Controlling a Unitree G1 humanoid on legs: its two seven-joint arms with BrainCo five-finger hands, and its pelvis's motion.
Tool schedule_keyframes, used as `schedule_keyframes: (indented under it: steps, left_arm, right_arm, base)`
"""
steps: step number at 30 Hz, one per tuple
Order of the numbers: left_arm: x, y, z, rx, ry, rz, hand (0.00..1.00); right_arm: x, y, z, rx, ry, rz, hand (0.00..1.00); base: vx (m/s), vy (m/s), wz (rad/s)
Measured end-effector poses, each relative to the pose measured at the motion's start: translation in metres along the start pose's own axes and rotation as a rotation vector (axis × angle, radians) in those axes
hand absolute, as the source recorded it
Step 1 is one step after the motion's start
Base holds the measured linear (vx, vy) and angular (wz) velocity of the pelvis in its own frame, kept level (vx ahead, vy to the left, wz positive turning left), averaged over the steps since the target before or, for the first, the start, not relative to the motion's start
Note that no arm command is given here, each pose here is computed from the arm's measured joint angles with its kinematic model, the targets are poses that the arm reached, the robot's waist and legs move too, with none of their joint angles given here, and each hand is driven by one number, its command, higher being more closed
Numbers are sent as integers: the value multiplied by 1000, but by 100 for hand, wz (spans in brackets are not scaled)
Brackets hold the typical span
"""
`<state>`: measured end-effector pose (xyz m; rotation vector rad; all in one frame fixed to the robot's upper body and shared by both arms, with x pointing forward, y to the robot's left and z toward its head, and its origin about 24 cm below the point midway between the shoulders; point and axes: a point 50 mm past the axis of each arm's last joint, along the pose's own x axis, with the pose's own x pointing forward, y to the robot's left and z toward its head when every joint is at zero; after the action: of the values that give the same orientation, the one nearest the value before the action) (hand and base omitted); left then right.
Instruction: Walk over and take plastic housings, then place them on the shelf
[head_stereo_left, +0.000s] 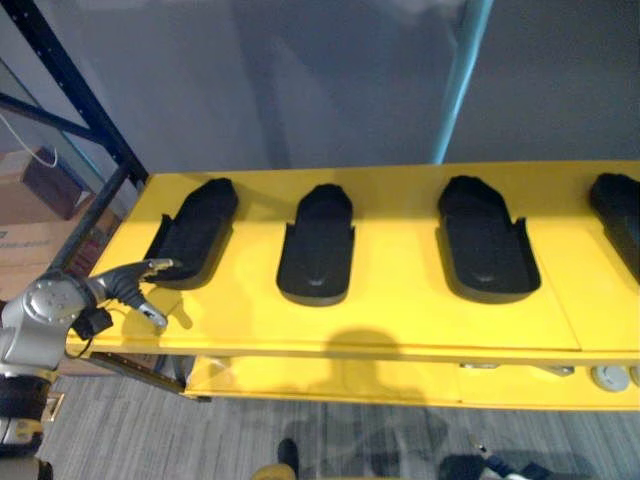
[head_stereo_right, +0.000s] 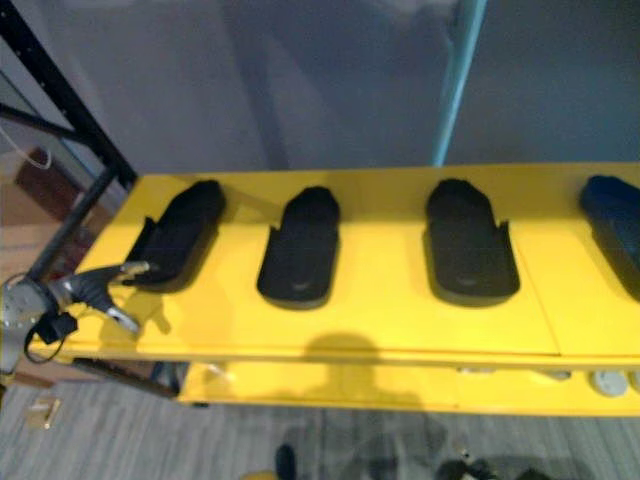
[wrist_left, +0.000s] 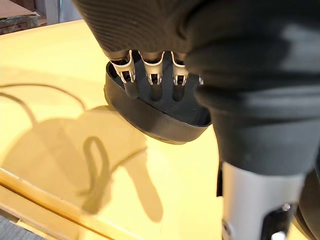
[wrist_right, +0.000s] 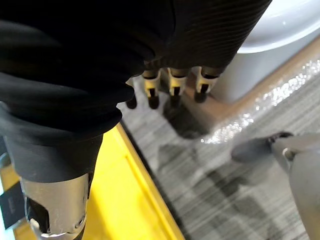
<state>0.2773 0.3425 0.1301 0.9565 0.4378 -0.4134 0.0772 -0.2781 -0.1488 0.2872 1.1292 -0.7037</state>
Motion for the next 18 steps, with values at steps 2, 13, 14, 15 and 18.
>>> schedule_keyframes:
  steps: [2,13,14,15,18]
  left_arm:
    - [-2,1,-1,-2,15,-13,0]
    - [-1,-1,-1,-52,38,-105,0]
    - [0,-1,-1,-55,35,-108,0]
    - [1,-3,-1,-59,32,-113,0]
    - [2,-2,3,-93,-10,-85,0]
  right_arm:
    - [0,0,0,-3,0,0,0]
    - [0,-1,2,10,-6,-2,0]
    - [0,-1,2,10,-6,-2,0]
    - [0,-1,2,10,-7,-2,0]
    - [0,-1,3,10,-9,-2,0]
  base:
    - [0,0,0]
    - [0,0,0]
    - [0,0,0]
    - [0,0,0]
    - [0,0,0]
